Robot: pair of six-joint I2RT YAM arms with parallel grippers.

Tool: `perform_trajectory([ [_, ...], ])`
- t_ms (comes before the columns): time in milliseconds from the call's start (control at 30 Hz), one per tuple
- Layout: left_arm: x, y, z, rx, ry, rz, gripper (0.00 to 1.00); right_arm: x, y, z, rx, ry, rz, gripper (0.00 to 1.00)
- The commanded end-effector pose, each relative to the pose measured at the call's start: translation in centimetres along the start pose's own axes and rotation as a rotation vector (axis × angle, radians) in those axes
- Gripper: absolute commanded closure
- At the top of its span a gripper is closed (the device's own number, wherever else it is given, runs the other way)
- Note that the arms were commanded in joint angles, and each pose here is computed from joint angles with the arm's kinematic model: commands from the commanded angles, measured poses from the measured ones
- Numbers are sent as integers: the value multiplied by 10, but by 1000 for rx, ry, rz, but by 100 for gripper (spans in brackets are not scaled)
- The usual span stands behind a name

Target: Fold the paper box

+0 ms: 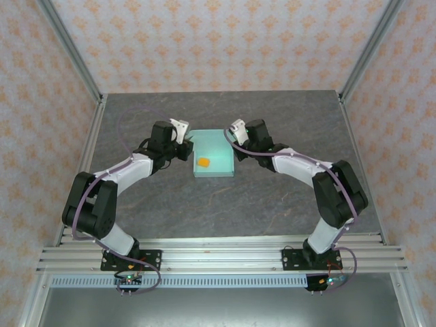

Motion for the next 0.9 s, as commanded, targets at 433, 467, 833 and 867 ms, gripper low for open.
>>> perform_trajectory([
  [433,-7,-3,25,-103,255,223,92,11,-7,27,-135,-398,-393,93],
  [467,-9,-3,26,-110,278,237,92,11,-9,27,-142,-417,-410,94],
  [833,-18,-8,35,-165,375,417,96,6,-6,32,-258,-422,-442,94],
  [867,-18,-8,35,-166,376,436,96,6,-6,31,-261,-420,-440,94],
])
Point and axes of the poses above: each hand's point on the last joint's axis, 136 mm out from that joint toward the fingers, its own y axis back along the fingers, its own x axis along the line the jaws close on, z = x × y, the point moved 5 cm from there along y, back along the fingers, and after that the axes turned 14 degrees about -y, right-handed, at the moved point
